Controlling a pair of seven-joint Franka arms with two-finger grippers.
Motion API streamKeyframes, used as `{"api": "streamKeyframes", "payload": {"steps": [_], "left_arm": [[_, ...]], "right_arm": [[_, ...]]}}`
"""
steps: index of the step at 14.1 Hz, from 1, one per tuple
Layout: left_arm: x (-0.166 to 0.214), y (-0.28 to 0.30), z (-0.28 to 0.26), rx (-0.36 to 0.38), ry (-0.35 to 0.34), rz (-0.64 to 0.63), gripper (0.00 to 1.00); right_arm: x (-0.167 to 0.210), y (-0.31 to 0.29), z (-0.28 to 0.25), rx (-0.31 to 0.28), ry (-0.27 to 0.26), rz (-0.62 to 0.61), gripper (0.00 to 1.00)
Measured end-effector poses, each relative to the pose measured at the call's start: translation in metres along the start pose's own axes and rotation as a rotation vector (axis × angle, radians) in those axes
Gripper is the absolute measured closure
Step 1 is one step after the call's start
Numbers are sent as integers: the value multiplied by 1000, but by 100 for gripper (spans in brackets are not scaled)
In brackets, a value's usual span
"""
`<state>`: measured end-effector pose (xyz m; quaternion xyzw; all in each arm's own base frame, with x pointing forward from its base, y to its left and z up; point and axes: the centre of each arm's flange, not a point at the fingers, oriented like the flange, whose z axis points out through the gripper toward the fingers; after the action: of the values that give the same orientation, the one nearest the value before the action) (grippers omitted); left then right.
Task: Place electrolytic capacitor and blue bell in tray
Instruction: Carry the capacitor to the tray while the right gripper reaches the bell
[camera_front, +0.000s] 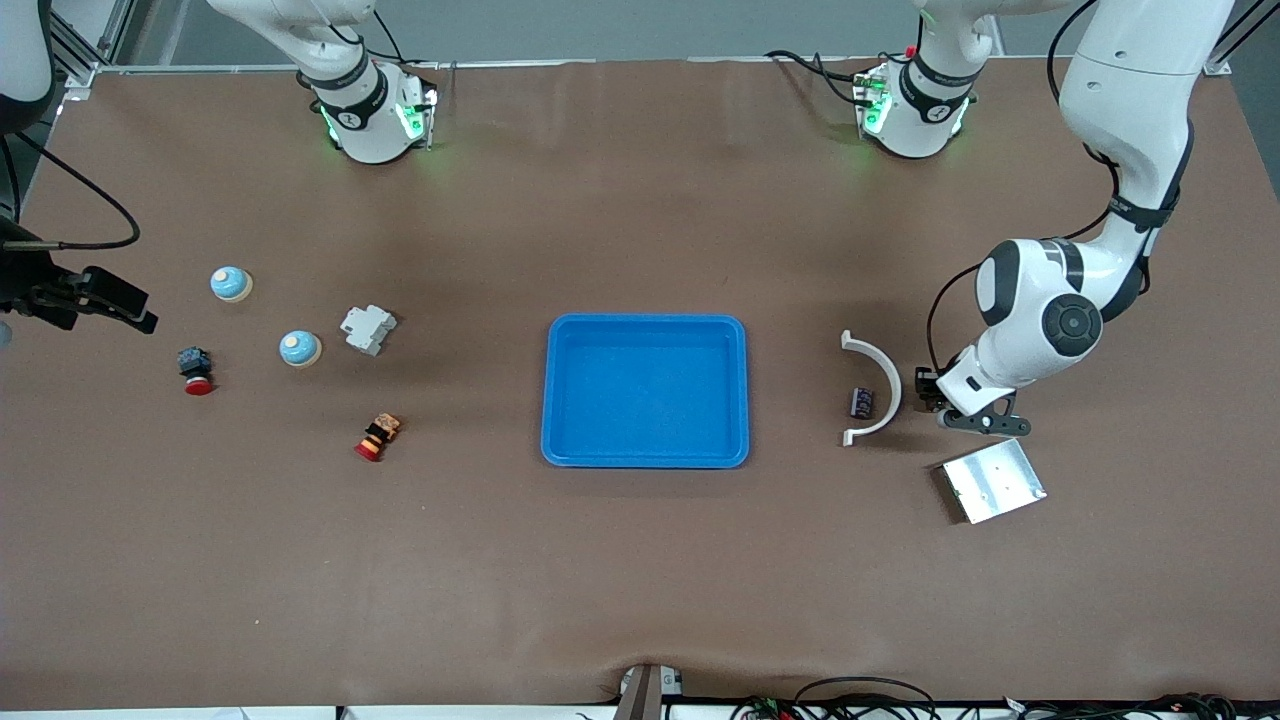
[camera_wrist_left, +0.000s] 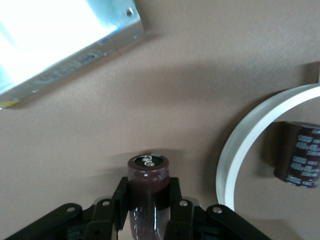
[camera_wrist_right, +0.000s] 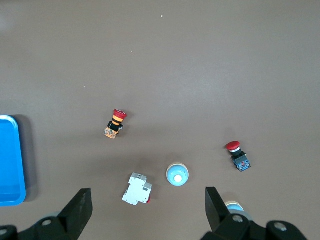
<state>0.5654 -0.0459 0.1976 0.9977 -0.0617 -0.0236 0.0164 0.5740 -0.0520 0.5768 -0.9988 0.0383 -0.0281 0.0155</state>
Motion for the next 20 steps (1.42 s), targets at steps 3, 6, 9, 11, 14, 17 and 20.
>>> {"api": "streamKeyframes", "payload": {"steps": [3,6,9,11,14,17,20], "left_arm": [[3,6,-43,5,-45,-39,65],[2,32,-101,13,-85,-141,65],[-1,89,-136,-3,-55,-290,65],[-5,136,-144,-21,-49,-374,65],[-16,192,-145,-33,-58,-478,65],[-20,236,-135,-47,-81,-539,65],[-18,278,-102,-80,-90,-623,65]], "right_arm": [[0,0,0,0,1,0,0],[0,0,0,0,2,0,0],[0,0,0,0,3,0,0],[0,0,0,0,4,0,0],[0,0,0,0,5,0,0],[0,0,0,0,5,0,0],[0,0,1,0,3,0,0]]}}
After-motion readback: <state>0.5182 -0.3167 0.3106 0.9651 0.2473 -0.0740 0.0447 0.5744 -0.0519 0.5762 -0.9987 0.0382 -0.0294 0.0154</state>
